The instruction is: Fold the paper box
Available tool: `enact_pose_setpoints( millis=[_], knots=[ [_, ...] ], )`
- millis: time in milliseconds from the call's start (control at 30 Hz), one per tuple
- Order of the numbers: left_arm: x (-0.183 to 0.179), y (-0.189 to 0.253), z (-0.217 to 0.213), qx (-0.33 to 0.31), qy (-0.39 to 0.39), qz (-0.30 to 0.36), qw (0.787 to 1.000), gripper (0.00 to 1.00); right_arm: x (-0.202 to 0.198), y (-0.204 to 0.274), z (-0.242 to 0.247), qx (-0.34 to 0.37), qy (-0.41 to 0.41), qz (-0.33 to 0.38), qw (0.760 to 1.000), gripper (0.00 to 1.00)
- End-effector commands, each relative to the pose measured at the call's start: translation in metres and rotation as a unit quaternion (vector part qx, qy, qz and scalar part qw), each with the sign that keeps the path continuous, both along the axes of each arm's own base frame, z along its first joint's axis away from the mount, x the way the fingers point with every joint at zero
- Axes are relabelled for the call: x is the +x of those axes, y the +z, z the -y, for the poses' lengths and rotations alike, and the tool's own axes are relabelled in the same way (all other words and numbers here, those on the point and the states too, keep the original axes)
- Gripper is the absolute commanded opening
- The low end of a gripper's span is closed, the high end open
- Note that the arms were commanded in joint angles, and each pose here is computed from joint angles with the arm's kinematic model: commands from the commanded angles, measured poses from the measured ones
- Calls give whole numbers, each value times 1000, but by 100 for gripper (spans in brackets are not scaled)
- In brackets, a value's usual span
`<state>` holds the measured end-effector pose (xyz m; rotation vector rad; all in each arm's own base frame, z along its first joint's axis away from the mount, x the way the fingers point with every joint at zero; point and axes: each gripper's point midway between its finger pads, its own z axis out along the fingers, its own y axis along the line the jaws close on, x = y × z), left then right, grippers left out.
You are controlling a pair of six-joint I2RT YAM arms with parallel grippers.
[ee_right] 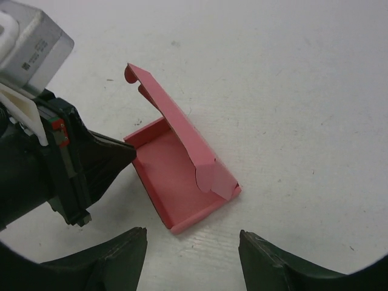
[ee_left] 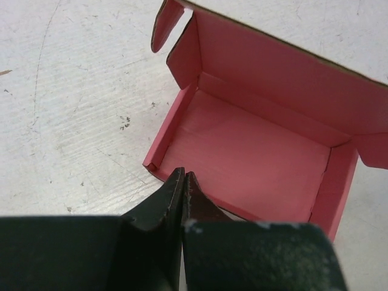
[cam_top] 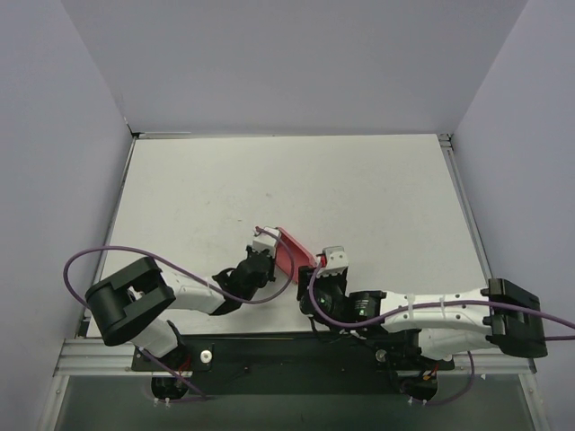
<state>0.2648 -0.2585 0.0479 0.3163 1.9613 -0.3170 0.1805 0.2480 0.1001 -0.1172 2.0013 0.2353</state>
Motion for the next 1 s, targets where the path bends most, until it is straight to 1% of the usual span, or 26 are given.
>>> enact_pose_setpoints(
  millis=[0,67,133,167,233,267,333,367,467,500,533,567,600,633,700,733,800,833,967],
  knots=[
    [0,10,-1,-11,4,16,1000,0,0,21,3,30,8,15,999,65],
    [-3,17,0,-22,-4,17,1000,0,4,31,-2,52,14,9,999,70],
    [-5,26,3,-32,-13,19,999,0,5,32,-8,68,31,-16,997,70],
    [-7,36,4,-41,-20,21,999,1,14,33,-4,77,17,-22,997,70],
    [-9,48,4,-52,-25,25,998,9,18,35,-3,102,11,-35,994,70],
    [-12,59,2,-59,-29,28,997,15,22,35,-1,111,6,-40,993,70],
    [-14,70,-1,-66,-34,32,997,23,25,39,1,134,-2,-44,990,69],
    [-18,77,-5,-67,-38,33,996,33,26,39,2,141,-7,-45,989,70],
    [-20,88,-12,-67,-44,21,997,45,31,44,2,181,-27,-48,982,70],
    [-21,94,-9,-79,-50,12,996,50,34,47,3,198,-37,-51,978,71],
    [-14,100,-15,-85,-41,8,995,52,35,46,4,206,-44,-56,976,71],
    [-15,101,-19,-87,-41,-4,995,55,37,46,4,226,-56,-62,971,71],
    [-16,105,-15,-105,-52,-19,993,61,39,46,4,236,-62,-69,967,71],
    [-11,119,-13,-122,-54,-17,991,65,42,45,5,242,-69,-71,965,71],
    [1,130,-18,-146,-49,-27,988,74,45,45,4,258,-76,-76,960,70],
    [4,144,-13,-159,-59,-27,985,76,49,43,7,260,-85,-77,959,70],
    [16,152,-11,-162,-54,-30,985,79,52,41,8,272,-94,-80,954,70],
    [22,165,-7,-168,-57,-21,984,81,54,40,10,273,-100,-80,953,69],
    [43,150,4,-138,-56,-39,988,83,58,29,17,275,-119,-85,950,69]
  ],
)
